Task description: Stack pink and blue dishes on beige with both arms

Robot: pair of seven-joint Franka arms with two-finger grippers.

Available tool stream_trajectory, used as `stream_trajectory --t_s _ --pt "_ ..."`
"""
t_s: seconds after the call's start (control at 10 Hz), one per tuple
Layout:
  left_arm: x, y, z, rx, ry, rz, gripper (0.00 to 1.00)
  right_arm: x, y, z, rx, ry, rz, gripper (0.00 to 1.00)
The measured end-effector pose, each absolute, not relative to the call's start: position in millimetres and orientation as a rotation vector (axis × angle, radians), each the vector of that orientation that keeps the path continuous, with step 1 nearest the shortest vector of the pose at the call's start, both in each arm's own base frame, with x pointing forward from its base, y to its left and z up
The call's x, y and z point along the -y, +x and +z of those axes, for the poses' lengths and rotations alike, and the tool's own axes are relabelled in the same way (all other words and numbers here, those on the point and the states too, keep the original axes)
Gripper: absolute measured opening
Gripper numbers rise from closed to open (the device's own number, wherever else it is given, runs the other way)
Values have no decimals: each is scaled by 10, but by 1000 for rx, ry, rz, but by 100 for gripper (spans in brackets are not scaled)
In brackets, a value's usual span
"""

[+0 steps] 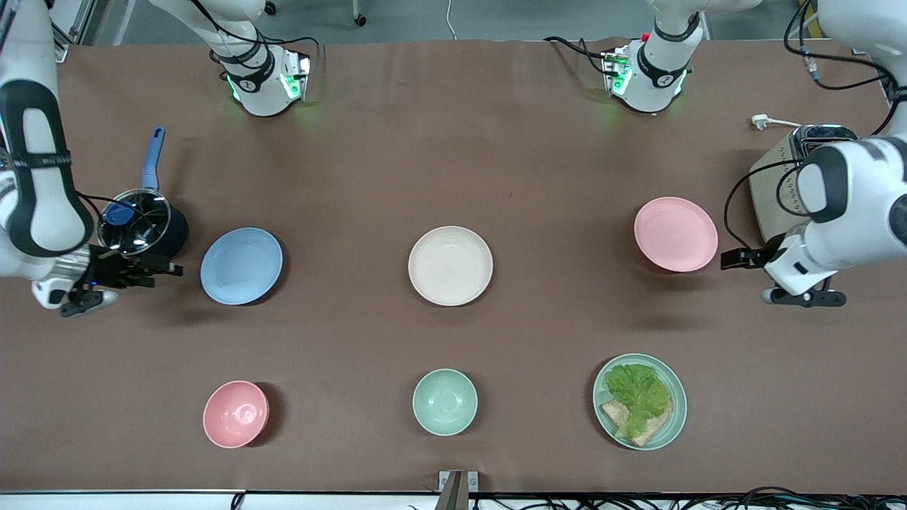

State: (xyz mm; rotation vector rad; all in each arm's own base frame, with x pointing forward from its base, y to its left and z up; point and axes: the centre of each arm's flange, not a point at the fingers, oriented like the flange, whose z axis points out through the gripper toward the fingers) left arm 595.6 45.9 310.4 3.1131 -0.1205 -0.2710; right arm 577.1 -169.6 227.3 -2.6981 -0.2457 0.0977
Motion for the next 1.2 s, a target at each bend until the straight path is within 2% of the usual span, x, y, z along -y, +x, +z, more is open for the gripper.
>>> stream_trajectory --t_s 0.1,0.3,0.5,0.6,0.8,0.9,1.0,1.1,1.2 --pt "-460 5902 2930 137 3108 -305 95 1665 5752 2149 245 -2689 95 99" --pt "-468 5675 2576 197 3091 -364 95 1635 5658 1903 240 -2667 68 89" --pt "-506 5490 2360 205 3079 -407 95 1601 5545 1752 209 -2649 80 61" --pt "-530 5432 2298 198 3076 -418 95 1584 5518 1723 202 -2643 87 58" --pt "-574 5316 2162 222 3073 -414 95 1552 5446 1633 169 -2623 100 30" --pt "-631 5250 2092 224 3073 -406 93 1543 5420 1585 157 -2615 108 29" --pt "-678 5196 2040 223 3072 -403 88 1543 5414 1551 150 -2613 112 15" --pt "-699 5165 2012 224 3071 -406 83 1539 5435 1588 151 -2599 114 7" --pt "-698 5155 2000 224 3070 -406 67 1516 5495 1670 141 -2579 126 7"
